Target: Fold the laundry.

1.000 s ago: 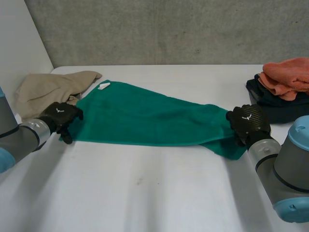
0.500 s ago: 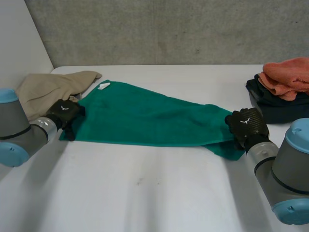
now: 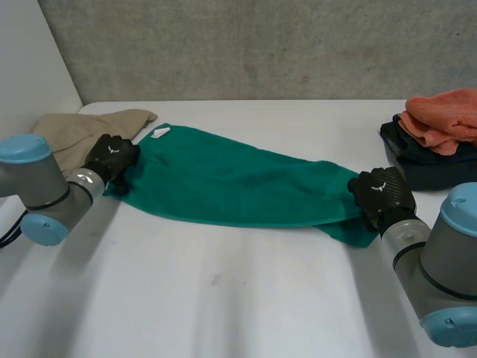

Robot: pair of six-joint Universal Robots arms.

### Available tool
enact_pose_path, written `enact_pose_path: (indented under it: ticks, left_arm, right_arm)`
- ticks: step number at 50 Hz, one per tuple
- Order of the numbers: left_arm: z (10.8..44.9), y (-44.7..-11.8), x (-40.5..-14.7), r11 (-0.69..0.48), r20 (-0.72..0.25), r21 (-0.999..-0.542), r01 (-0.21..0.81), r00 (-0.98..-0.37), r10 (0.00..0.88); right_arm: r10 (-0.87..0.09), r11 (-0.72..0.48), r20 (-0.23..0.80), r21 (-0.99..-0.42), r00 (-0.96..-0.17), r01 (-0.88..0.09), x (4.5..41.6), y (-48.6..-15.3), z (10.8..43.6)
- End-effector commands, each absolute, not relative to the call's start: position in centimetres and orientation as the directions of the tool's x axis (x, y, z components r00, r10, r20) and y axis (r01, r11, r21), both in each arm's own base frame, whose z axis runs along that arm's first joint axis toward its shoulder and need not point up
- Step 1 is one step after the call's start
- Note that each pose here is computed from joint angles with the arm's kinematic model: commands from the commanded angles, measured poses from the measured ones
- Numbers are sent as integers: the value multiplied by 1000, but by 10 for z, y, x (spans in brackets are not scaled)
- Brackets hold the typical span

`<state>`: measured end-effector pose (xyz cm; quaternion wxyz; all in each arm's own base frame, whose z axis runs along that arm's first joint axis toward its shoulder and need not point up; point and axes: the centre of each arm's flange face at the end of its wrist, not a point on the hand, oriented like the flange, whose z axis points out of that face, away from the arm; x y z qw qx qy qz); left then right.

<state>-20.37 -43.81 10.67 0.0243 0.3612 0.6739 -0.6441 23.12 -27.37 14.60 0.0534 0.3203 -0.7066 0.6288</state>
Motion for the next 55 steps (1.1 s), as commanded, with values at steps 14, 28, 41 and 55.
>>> enact_pose_path:
  ticks: [14,28,41,55]
  left_arm:
    - [100,-428,-201,-40,-476,-851,524,-737,480]
    - [104,-424,-197,-19,-466,-851,524,-739,486]
    - [98,-436,-204,-53,-476,-853,519,-734,483]
    - [104,-452,-222,-130,-472,-873,470,-750,464]
  right_arm:
    - [-384,2,480,-854,-789,-520,231,-274,147]
    - [-384,1,481,-853,-788,-521,231,-274,147]
    - [-386,3,481,-853,-788,-522,231,-274,146]
    - [-384,6,481,-852,-788,-523,231,-274,145]
